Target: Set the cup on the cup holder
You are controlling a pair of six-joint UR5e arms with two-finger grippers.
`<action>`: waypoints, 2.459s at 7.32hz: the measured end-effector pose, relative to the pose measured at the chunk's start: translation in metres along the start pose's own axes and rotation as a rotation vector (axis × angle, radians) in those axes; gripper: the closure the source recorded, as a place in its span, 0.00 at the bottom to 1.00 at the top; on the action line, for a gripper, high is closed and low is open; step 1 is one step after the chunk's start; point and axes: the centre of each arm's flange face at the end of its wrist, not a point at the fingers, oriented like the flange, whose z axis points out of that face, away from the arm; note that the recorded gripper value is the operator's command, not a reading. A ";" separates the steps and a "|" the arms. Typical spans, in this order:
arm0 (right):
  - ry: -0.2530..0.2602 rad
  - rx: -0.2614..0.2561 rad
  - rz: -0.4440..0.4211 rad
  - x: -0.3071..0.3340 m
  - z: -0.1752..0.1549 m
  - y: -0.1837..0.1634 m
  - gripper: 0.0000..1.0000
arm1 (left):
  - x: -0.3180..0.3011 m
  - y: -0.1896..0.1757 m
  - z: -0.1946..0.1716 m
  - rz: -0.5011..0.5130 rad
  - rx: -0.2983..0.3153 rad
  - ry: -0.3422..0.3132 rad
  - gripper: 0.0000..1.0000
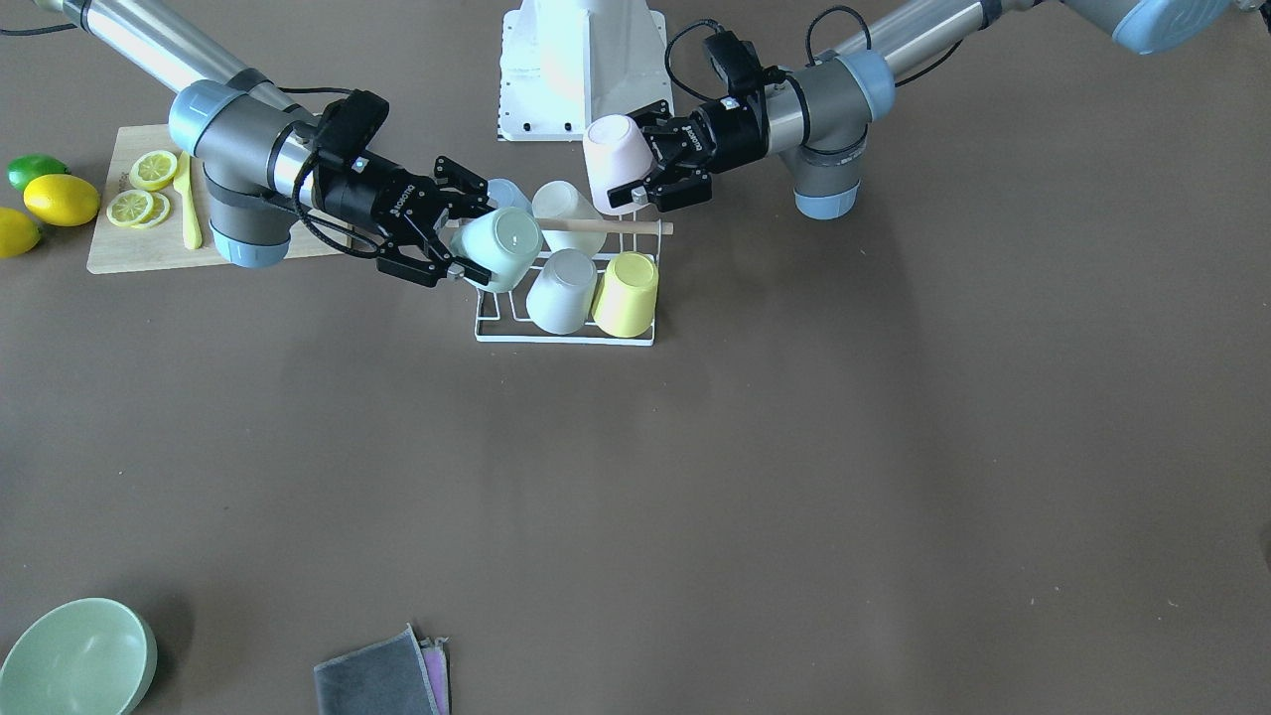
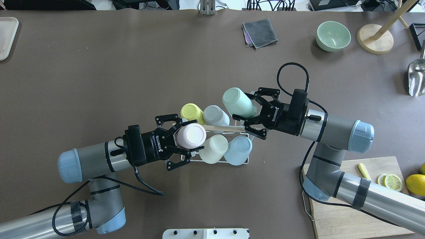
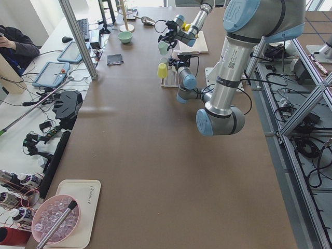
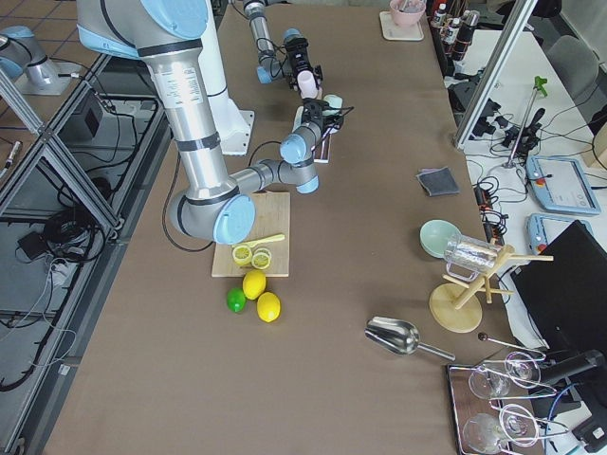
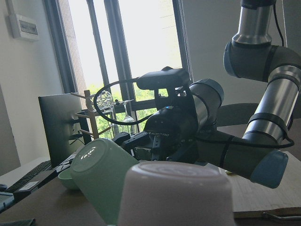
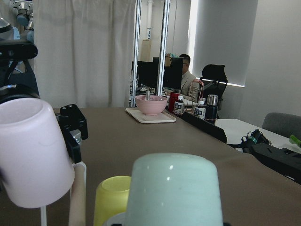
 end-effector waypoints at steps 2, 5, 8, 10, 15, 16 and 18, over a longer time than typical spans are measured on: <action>-0.002 -0.005 0.001 -0.001 -0.002 0.003 0.97 | 0.005 0.006 -0.004 -0.006 -0.011 0.010 1.00; -0.001 -0.015 0.004 -0.002 -0.007 0.008 0.89 | 0.011 0.009 -0.004 -0.018 -0.016 0.022 1.00; -0.004 -0.014 0.019 -0.004 -0.007 0.009 0.32 | 0.013 0.008 -0.003 -0.021 -0.015 0.025 1.00; -0.005 -0.015 0.028 -0.005 -0.008 0.009 0.00 | 0.013 0.009 -0.004 -0.020 -0.016 0.025 0.02; -0.001 -0.018 0.027 -0.001 -0.016 0.008 0.00 | 0.013 0.007 -0.005 -0.020 -0.008 0.025 0.01; -0.001 -0.035 0.021 0.008 -0.025 0.006 0.00 | 0.013 0.006 -0.005 -0.022 -0.005 0.025 0.01; -0.057 -0.177 0.006 0.038 -0.069 0.001 0.00 | 0.009 -0.004 -0.011 -0.019 0.000 0.020 0.01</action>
